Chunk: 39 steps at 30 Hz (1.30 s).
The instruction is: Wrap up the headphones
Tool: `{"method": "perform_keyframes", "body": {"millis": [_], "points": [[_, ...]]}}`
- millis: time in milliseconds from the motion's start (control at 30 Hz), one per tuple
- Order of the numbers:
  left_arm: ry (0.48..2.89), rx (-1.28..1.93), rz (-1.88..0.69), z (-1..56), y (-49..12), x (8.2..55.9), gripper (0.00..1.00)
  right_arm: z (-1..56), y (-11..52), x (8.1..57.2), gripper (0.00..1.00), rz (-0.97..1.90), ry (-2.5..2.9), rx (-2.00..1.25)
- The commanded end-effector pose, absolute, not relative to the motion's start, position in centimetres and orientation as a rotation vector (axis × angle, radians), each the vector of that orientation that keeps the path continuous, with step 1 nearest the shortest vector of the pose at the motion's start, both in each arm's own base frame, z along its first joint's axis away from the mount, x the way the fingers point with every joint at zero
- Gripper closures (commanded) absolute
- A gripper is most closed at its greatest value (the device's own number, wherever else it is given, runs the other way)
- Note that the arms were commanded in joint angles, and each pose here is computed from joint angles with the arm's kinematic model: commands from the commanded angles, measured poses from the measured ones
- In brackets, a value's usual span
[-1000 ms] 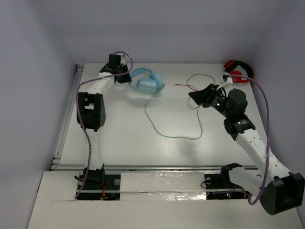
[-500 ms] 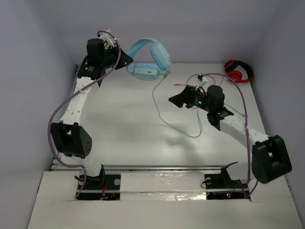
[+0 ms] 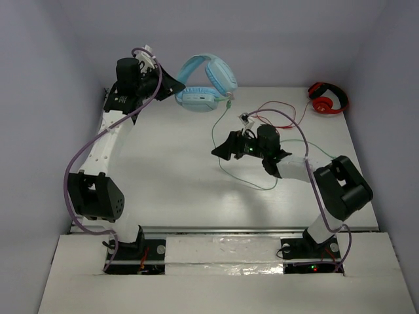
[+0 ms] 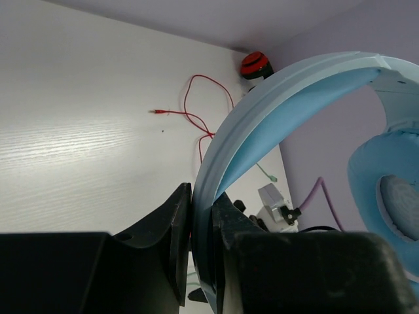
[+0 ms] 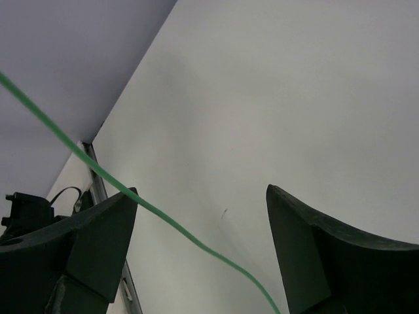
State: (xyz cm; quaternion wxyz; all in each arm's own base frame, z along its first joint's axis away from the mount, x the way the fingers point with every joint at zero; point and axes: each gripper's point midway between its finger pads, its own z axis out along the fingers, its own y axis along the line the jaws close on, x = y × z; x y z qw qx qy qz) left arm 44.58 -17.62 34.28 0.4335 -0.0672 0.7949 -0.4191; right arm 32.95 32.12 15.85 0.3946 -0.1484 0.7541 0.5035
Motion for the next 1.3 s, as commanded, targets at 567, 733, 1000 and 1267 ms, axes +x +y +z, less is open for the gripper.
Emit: {"method": "perform_keyframes", "body": {"millis": [567, 733, 1000, 1267], "points": [[1.617, -0.195, -1.200, 48.2, -13.7, 43.2, 1.00, 14.9, 32.5, 33.5, 0.40, 1.330, 1.827, -0.302], [1.585, -0.205, -1.193, 48.5, -12.5, 43.0, 1.00, 14.4, 33.2, 32.7, 0.38, 1.416, 1.818, -0.324], [1.573, -0.329, -1.214, 45.7, -11.2, 43.9, 1.00, 16.3, 33.2, 30.8, 0.75, 1.469, 1.833, -0.344], [1.441, -0.581, -1.172, 42.3, -8.4, 44.1, 1.00, 18.2, 33.8, 28.5, 1.00, 1.231, 1.976, -0.392]]}}
